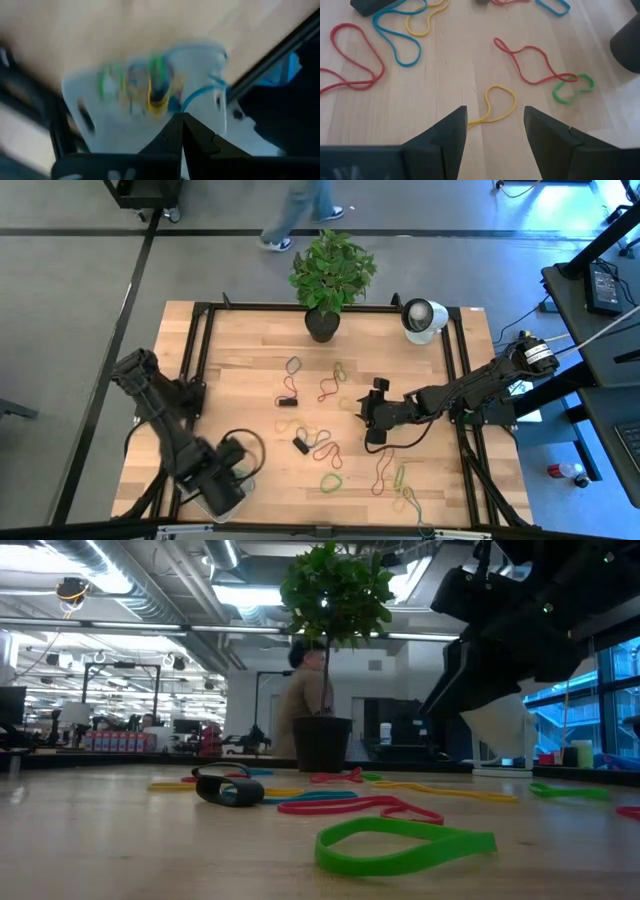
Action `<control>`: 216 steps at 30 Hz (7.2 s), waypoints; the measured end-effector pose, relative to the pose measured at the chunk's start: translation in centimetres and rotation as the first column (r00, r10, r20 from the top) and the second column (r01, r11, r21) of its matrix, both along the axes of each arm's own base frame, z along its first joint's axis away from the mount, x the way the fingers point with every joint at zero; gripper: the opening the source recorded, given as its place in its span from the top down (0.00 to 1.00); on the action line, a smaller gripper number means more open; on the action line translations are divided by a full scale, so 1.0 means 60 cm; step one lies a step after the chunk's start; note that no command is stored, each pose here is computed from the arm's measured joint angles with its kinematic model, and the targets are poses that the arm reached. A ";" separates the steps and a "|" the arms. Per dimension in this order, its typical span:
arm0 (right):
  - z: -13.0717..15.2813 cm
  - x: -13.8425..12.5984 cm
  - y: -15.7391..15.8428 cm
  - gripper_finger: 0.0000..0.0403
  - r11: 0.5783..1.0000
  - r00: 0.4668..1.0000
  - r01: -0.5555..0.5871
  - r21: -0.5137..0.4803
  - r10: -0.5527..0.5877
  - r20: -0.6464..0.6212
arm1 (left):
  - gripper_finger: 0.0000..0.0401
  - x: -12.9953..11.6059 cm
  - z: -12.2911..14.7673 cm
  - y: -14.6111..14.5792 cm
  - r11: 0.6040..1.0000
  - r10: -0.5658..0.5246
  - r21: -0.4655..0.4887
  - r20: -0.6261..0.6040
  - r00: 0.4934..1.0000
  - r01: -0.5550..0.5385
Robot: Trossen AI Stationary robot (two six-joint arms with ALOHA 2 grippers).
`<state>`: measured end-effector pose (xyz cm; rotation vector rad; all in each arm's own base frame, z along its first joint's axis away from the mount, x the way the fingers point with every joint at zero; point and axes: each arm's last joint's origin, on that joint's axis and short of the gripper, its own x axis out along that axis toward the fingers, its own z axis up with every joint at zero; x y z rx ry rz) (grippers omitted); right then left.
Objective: Pick and place rubber bands into bin
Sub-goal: Put the blue rubber band into the gray bin, then put the green rubber band into the gray bin
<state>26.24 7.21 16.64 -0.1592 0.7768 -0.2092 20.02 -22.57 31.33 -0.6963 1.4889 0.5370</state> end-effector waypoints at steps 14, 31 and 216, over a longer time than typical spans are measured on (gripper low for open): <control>0.001 0.001 0.000 0.50 1.000 1.000 0.001 0.005 -0.001 0.012 | 1.00 -0.096 -0.040 -0.053 0.966 0.208 0.168 -0.071 0.976 -0.194; 0.001 0.001 0.000 0.50 1.000 1.000 0.018 0.023 -0.018 0.017 | 0.95 -0.072 -0.204 -0.023 0.982 0.174 0.102 -0.129 0.976 -0.161; 0.063 0.004 -0.003 0.70 0.992 0.949 -0.078 0.099 0.043 0.313 | 1.00 0.219 -0.239 0.261 0.691 -0.688 0.716 0.609 0.395 0.100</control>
